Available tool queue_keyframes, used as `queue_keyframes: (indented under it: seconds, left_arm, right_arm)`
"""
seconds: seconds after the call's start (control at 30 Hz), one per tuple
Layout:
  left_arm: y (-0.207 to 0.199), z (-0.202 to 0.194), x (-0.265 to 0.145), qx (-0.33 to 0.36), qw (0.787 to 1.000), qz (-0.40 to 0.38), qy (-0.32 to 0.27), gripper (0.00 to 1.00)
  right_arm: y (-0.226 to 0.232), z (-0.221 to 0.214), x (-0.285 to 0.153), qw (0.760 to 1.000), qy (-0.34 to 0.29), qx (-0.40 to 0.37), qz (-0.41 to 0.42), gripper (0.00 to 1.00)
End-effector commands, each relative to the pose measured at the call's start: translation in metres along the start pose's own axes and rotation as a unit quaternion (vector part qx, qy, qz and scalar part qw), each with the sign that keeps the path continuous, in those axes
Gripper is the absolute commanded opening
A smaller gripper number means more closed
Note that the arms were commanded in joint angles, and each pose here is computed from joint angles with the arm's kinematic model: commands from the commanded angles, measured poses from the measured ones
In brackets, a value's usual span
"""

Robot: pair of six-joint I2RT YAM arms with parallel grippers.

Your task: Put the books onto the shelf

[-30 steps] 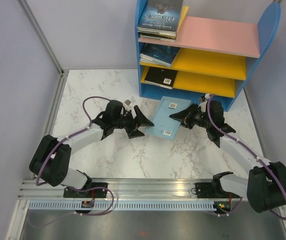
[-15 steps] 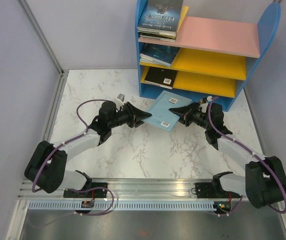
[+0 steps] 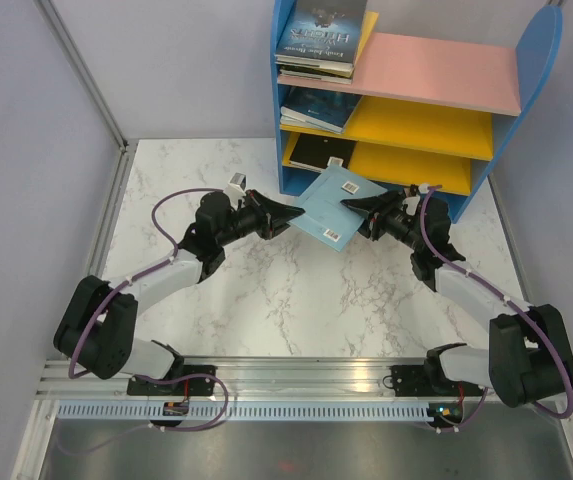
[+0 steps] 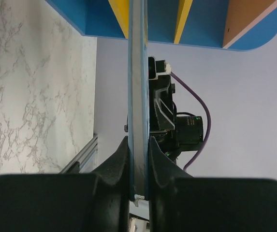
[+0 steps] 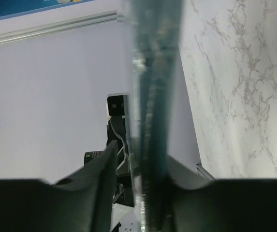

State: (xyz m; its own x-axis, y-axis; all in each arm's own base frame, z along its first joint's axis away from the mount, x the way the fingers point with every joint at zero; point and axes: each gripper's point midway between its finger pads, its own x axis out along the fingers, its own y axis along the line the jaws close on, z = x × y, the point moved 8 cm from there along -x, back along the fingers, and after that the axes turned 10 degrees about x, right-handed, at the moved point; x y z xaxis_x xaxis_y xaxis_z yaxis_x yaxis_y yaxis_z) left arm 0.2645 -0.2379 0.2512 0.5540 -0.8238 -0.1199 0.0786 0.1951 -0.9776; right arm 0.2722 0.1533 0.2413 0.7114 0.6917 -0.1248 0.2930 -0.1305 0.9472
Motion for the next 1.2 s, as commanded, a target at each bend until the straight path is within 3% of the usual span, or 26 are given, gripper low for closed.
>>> queue_keyframes:
  seconds: [0.0, 0.03, 0.4, 0.73, 1.17]
  left_arm:
    - [0.003, 0.017, 0.005, 0.050, 0.997, -0.016, -0.053, 0.02]
    - [0.000, 0.022, 0.004, 0.060, 0.996, -0.032, -0.064, 0.02]
    - [-0.004, 0.057, 0.052, 0.068, 0.991, -0.079, -0.084, 0.02]
    - [0.025, 0.090, 0.088, 0.035, 0.987, -0.055, -0.145, 0.02]
    - [0.066, 0.141, 0.117, -0.011, 0.970, 0.009, -0.243, 0.02]
  right_arm:
    - [0.052, -0.019, 0.000, 0.994, 0.047, -0.071, 0.066, 0.46]
    - [0.053, -0.018, 0.002, 0.994, 0.046, -0.073, 0.063, 0.53]
    - [0.093, 0.002, 0.048, 0.991, 0.059, -0.092, 0.081, 0.53]
    - [0.081, 0.027, 0.085, 0.993, 0.061, -0.068, 0.078, 0.50]
    - [0.057, 0.029, 0.084, 0.995, 0.072, -0.058, 0.049, 0.48]
